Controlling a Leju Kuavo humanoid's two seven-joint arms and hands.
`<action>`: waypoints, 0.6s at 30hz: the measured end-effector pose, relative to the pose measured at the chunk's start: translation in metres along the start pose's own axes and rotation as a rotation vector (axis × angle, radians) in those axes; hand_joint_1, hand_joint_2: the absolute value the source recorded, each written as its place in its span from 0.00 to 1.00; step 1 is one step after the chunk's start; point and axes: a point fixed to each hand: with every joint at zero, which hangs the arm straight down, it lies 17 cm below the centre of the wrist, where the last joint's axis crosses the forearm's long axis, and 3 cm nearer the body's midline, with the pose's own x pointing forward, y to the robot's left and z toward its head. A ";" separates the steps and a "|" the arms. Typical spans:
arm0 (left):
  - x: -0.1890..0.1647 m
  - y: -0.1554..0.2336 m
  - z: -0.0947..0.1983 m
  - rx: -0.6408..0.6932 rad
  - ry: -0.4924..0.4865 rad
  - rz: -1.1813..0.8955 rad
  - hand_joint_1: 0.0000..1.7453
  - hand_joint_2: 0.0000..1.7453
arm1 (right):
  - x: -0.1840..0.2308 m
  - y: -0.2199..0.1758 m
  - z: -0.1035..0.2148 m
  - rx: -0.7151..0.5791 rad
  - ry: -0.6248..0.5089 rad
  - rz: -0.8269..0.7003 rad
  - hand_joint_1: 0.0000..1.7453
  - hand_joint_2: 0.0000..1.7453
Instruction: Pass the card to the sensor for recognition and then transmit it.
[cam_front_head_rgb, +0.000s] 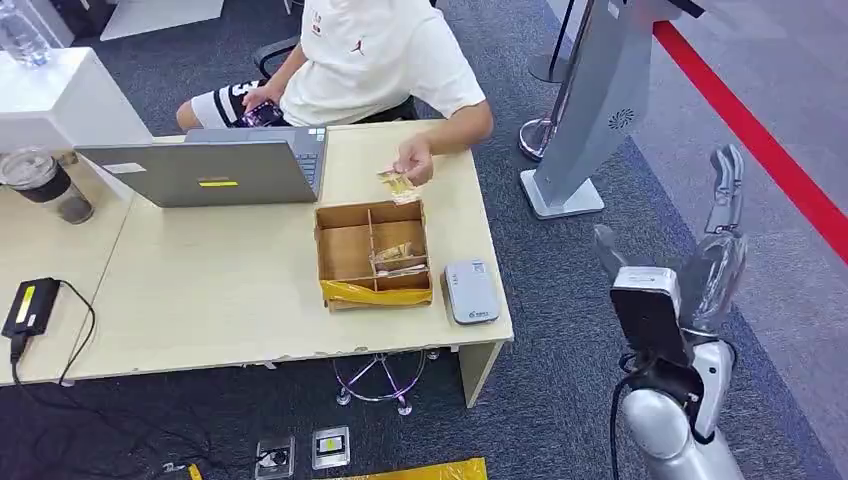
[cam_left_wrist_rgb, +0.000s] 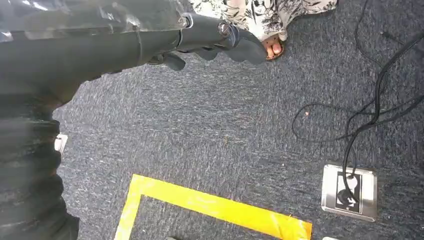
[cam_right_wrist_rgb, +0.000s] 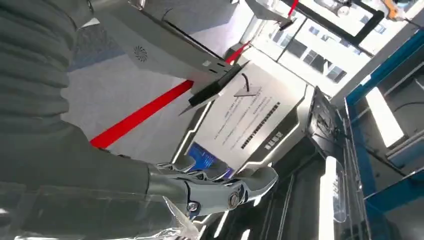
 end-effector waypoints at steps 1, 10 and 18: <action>0.000 0.000 0.000 -0.001 0.000 0.000 0.00 1.00 | 0.002 0.001 0.000 0.006 -0.005 0.003 0.00 1.00; 0.001 -0.002 0.000 -0.011 -0.004 -0.004 0.00 1.00 | 0.017 0.030 0.005 0.143 -0.072 0.088 0.00 1.00; 0.004 -0.003 0.000 -0.017 -0.007 -0.003 0.00 1.00 | 0.046 0.072 0.016 0.310 -0.162 0.129 0.00 1.00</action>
